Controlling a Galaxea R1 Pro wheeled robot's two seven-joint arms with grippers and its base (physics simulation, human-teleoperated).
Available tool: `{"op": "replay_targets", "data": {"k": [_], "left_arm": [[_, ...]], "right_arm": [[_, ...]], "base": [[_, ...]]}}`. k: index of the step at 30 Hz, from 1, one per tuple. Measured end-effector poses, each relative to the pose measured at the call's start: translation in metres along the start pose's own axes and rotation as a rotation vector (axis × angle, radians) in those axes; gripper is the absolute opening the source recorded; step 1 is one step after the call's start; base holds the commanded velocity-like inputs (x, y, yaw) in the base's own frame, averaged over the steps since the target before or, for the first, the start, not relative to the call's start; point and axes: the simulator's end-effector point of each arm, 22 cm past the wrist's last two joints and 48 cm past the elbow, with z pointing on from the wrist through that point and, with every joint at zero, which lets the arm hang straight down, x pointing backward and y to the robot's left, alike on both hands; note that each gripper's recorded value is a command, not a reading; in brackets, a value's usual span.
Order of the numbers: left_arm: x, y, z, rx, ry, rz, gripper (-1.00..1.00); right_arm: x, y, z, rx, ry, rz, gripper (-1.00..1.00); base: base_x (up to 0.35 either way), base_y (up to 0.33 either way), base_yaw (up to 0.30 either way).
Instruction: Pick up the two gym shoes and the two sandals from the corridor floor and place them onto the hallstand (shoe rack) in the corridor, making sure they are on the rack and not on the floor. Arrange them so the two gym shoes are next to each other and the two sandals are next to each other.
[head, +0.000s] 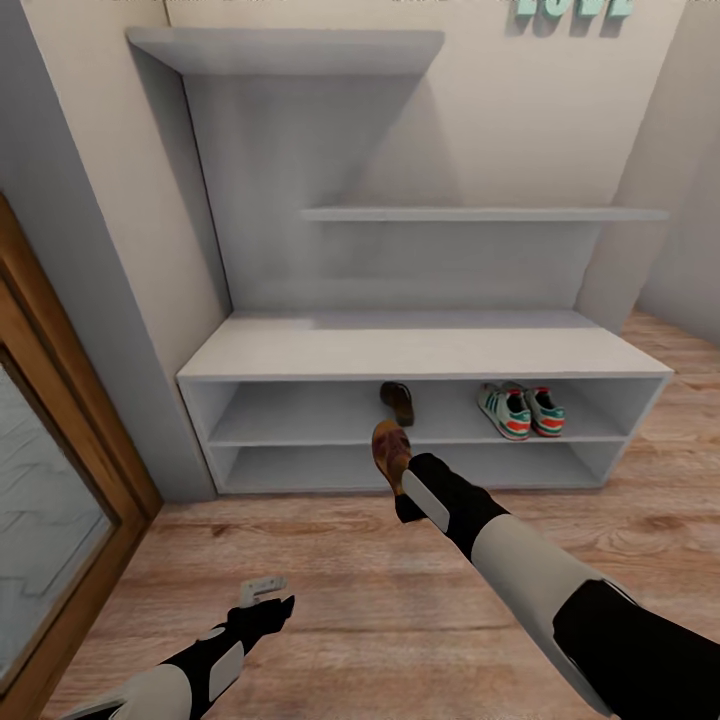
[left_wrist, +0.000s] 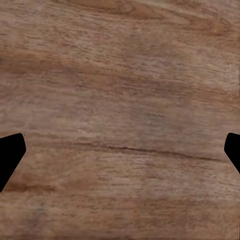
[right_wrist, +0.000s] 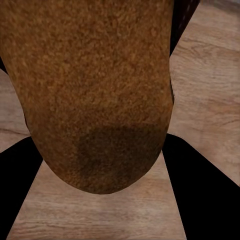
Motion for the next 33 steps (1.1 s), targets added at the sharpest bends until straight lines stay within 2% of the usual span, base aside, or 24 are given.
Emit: {"op": "replay_targets", "data": {"k": [9,19,22,33], "left_arm": [[0.000,0.000,0.000,0.000,0.000,0.000,1.00],[0.000,0.000,0.000,0.001,-0.001,0.000,1.00],[0.000,0.000,0.000,0.000,-0.001,-0.001,1.00],[0.000,-0.001,0.000,0.001,-0.002,-0.001,1.00]], "right_arm": [[0.000,0.000,0.000,-0.001,0.000,0.000,-1.00],[0.001,-0.001,0.000,0.001,0.003,0.001,-1.00],[0.016,-0.008,0.010,0.019,0.043,0.008,-1.00],[0.014,-0.009,0.015,0.022,0.020,0.033,-1.00]], "base": [[-0.043,0.062,0.000],[0.149,0.003,0.000],[0.151,0.000,0.000],[0.147,0.000,0.000]]}}
